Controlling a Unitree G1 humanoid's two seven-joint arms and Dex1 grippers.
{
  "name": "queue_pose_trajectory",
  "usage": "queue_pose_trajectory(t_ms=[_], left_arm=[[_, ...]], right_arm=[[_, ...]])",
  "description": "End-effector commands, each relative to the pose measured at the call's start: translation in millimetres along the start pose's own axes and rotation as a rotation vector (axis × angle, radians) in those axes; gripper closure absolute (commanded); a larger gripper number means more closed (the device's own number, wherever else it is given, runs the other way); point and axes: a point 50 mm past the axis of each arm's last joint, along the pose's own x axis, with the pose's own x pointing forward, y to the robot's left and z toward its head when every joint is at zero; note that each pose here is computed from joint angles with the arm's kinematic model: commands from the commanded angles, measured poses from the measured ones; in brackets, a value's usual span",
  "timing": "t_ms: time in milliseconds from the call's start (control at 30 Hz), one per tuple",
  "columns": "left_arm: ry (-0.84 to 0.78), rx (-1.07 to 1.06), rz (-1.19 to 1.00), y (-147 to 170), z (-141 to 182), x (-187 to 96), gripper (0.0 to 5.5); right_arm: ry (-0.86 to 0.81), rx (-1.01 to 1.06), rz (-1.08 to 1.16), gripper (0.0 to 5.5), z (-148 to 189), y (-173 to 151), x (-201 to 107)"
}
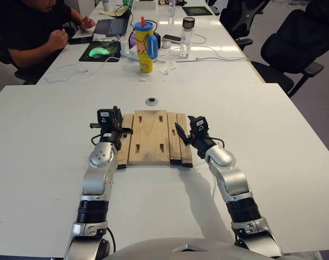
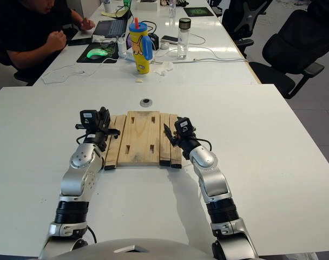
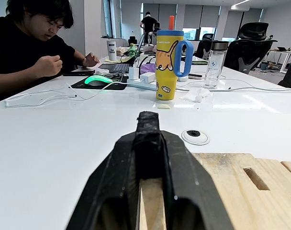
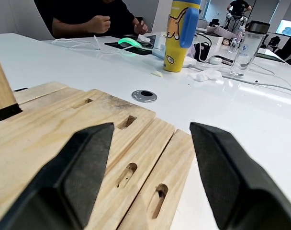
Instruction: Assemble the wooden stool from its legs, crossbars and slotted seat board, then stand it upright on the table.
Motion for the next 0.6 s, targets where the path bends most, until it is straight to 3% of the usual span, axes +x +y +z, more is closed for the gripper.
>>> queue_pose_trajectory(t_ms=[33,167,200,600], left_arm=[[0.266,0.004,0.008,5,-59,-19,5.04],[0.161,0.001,-0.02,1,-42,-9,5.04],[0.125,0.005,-0.022,1,-36,-6,4.67],[-0.335,0.061,0.013,6,59,4,2.95]], right_arm=[[0.007,-0.011,0.013,2.55,0,3,1],[0.004,-0.01,0.012,2.55,0,3,4],[0.002,-0.01,0.011,2.55,1,2,5],[-0.012,0.004,0.006,2.55,0,-1,12]])
